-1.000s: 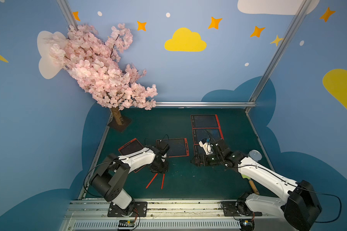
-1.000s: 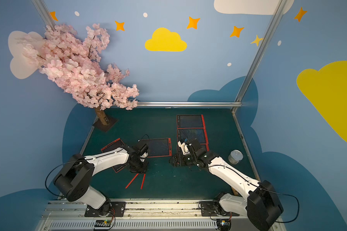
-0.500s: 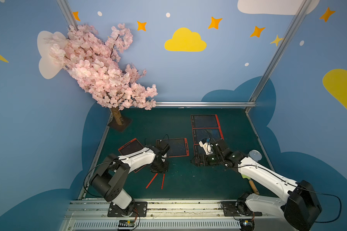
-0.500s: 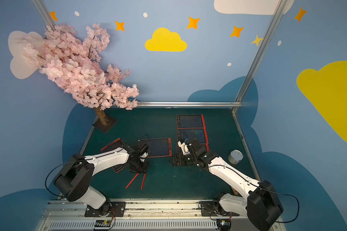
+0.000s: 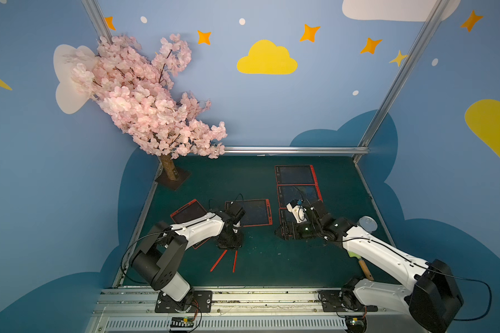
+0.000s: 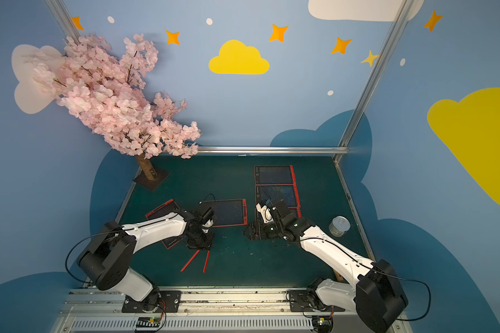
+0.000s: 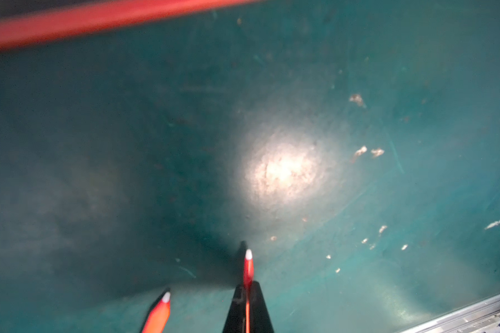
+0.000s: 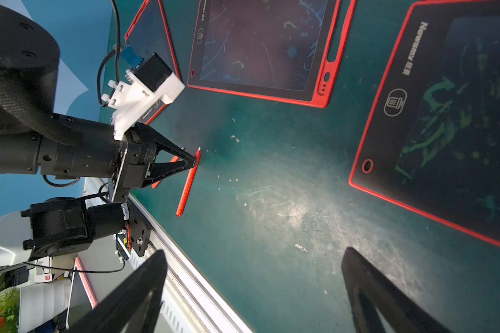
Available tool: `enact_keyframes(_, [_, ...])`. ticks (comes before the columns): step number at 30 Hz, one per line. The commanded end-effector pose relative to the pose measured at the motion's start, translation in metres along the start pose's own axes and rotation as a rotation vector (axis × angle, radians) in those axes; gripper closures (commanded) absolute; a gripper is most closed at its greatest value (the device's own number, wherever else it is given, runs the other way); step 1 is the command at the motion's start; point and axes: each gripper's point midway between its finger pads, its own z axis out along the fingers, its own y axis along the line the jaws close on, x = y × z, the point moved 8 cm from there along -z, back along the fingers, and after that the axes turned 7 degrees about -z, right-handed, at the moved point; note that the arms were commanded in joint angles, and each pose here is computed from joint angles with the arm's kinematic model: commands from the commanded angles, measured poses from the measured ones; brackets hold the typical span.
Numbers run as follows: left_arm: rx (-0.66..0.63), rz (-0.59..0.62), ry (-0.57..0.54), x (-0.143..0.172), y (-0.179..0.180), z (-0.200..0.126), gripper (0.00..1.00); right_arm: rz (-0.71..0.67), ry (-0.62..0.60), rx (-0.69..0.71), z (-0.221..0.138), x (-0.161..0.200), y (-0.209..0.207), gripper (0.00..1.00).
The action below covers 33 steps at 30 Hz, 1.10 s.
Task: Place the stylus back onto the writing tablet
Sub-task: Pick up the stylus from the center of the board.
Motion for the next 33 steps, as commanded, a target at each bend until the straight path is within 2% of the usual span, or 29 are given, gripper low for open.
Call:
enact_keyframes(1, [-0.049,-0.017,0.012,0.0005,0.0053,0.0078,0.97,0.007,0.015,0.014,0.0014,0.0022,-0.0007,0.07])
enact_keyframes(5, [-0.044,-0.015,0.008,0.0,0.0046,0.0075,0.88,0.007,0.015,0.014,0.0011,0.0022,-0.0009,0.06])
enact_keyframes(13, [-0.043,-0.016,0.008,-0.0008,0.004,0.0085,0.89,0.009,0.016,0.014,0.0006,0.0036,-0.001,0.07])
enact_keyframes(21, [-0.044,-0.021,0.007,-0.0016,0.0035,0.0086,0.97,0.01,0.017,0.021,-0.0002,0.006,-0.0023,0.07])
enact_keyframes(27, [-0.052,-0.023,0.005,-0.0007,0.0035,0.0085,0.97,0.011,0.016,0.02,-0.0002,0.0057,-0.002,0.07])
enact_keyframes(33, [-0.065,-0.019,0.005,-0.0002,0.0019,0.011,0.92,0.013,0.015,0.019,0.0,0.0055,-0.0021,0.07])
